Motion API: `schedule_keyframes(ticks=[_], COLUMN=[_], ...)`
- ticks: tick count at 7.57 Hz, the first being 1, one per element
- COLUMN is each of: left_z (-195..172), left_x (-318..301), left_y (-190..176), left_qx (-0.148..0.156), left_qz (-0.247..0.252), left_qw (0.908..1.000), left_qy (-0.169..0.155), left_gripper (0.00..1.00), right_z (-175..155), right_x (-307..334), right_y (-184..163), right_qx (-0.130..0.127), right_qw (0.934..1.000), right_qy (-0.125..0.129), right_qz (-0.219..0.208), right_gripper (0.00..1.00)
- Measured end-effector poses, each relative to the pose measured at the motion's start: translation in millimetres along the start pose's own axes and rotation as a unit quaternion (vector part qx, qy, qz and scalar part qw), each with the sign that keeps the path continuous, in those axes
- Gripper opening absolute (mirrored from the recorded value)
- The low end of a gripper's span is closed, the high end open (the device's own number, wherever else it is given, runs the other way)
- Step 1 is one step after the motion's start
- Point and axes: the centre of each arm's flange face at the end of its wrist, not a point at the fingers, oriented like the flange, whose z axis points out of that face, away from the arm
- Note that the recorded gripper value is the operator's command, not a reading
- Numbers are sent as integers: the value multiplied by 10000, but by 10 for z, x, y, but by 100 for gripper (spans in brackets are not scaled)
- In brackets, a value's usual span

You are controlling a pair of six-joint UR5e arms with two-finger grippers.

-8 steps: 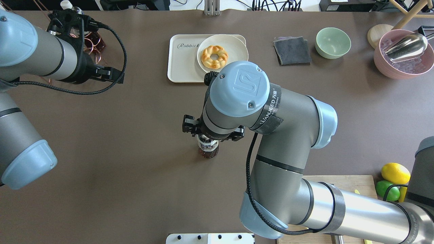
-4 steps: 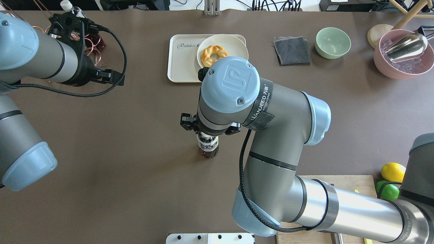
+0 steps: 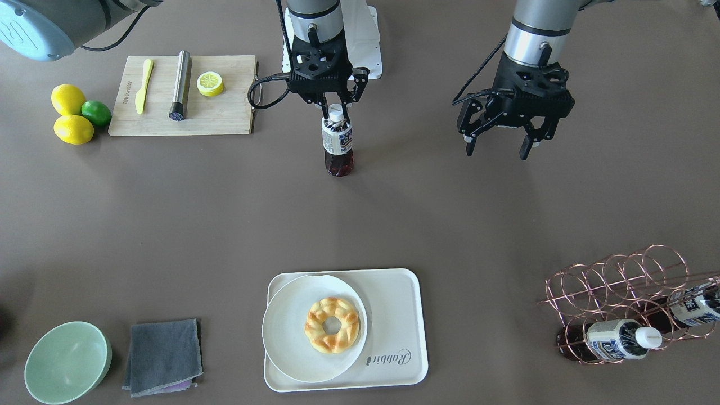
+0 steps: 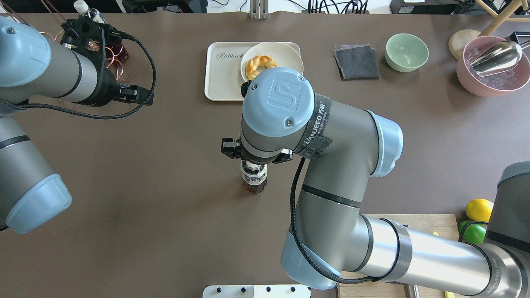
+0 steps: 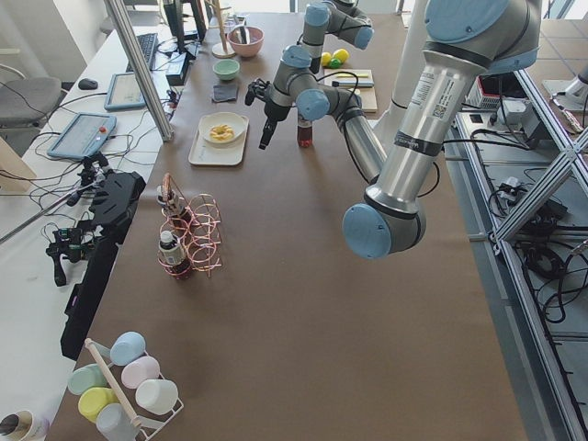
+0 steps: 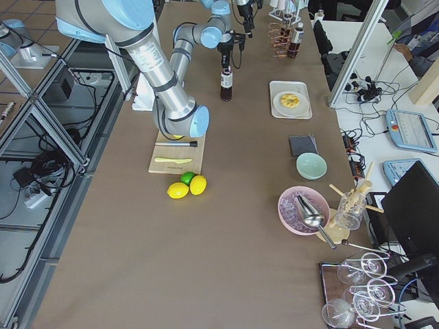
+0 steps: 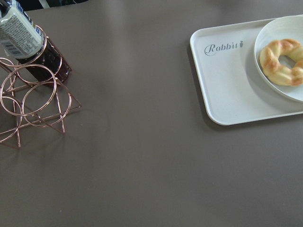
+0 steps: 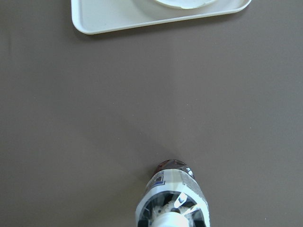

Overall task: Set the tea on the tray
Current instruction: 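Grasp the standing bottle with the right gripper while the left arm withdraws, then carry the bottle with the right gripper and lower it onto the white tray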

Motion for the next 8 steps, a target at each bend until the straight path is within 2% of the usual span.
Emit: schedule_keyframes(ticks=[2, 4, 6, 8], left_z=[56, -1, -190, -301], left_x=[-22, -218, -702, -1500], left_y=[6, 107, 151, 289], left_qx=[47, 15, -192, -375], left_qz=[-74, -77, -13, 309], left_qw=[9999, 9999, 9997, 9988], left_qy=[79, 74, 123, 41], left_gripper=[97, 97, 97, 97], right_z=[-126, -319, -395, -348], right_x=[-85, -229, -617, -972], right_y=[-93, -347, -753, -1294], right_qx=[61, 188, 309, 490], right_qw=[9998, 9989, 9982, 9977], right_qy=[77, 198, 340, 356], right_qz=[-172, -376, -391, -296], right_gripper=[0, 0, 0, 0])
